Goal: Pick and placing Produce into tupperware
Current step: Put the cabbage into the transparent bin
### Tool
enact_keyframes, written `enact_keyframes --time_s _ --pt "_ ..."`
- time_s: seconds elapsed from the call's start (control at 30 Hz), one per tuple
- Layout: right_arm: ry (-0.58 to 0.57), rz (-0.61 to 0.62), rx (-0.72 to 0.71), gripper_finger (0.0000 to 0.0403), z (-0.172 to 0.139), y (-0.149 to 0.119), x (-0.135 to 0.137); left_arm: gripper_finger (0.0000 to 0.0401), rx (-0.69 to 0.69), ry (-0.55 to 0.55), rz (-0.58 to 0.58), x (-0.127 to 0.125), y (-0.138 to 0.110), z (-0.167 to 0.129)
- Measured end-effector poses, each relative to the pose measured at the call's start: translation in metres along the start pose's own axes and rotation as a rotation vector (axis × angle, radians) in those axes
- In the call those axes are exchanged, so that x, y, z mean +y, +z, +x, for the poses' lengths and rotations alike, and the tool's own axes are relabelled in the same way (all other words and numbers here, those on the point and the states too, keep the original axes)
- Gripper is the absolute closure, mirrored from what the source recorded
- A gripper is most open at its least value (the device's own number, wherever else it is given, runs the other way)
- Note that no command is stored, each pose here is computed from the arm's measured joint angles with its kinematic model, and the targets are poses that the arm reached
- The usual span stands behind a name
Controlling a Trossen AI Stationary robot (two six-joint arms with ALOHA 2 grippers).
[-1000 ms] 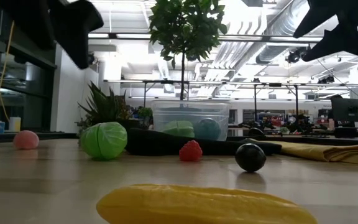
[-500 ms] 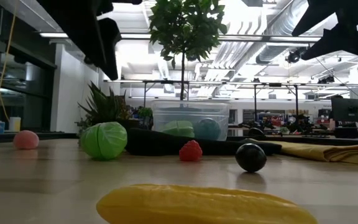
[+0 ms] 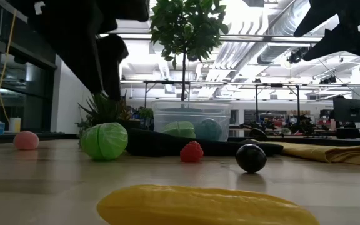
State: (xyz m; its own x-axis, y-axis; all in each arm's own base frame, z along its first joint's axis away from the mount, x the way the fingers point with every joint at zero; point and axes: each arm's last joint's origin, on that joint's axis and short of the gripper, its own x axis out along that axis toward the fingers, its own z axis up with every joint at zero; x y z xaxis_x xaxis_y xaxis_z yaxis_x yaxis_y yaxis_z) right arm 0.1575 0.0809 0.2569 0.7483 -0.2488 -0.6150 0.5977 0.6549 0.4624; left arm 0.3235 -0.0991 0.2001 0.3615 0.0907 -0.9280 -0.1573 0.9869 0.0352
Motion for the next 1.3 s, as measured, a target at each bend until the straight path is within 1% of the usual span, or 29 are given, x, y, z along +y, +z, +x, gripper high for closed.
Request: enact_keyframes --time_s 0.13,0.73,1.3 --pt "0.004 0.002 -0.001 0.0142 0.0 0.0 0.0 0.0059 0.017 0.007 0.004 -0.002 0.0 0.008" --pt "0.006 0.0 -0.002 0.0142 0.0 0.0 0.001 0.0059 0.068 0.02 0.021 -0.004 -0.003 0.026" --pt "0.006 0.005 -0.02 0.0142 0.0 0.001 0.001 0.0059 0.076 0.031 0.02 -0.003 -0.003 0.03"
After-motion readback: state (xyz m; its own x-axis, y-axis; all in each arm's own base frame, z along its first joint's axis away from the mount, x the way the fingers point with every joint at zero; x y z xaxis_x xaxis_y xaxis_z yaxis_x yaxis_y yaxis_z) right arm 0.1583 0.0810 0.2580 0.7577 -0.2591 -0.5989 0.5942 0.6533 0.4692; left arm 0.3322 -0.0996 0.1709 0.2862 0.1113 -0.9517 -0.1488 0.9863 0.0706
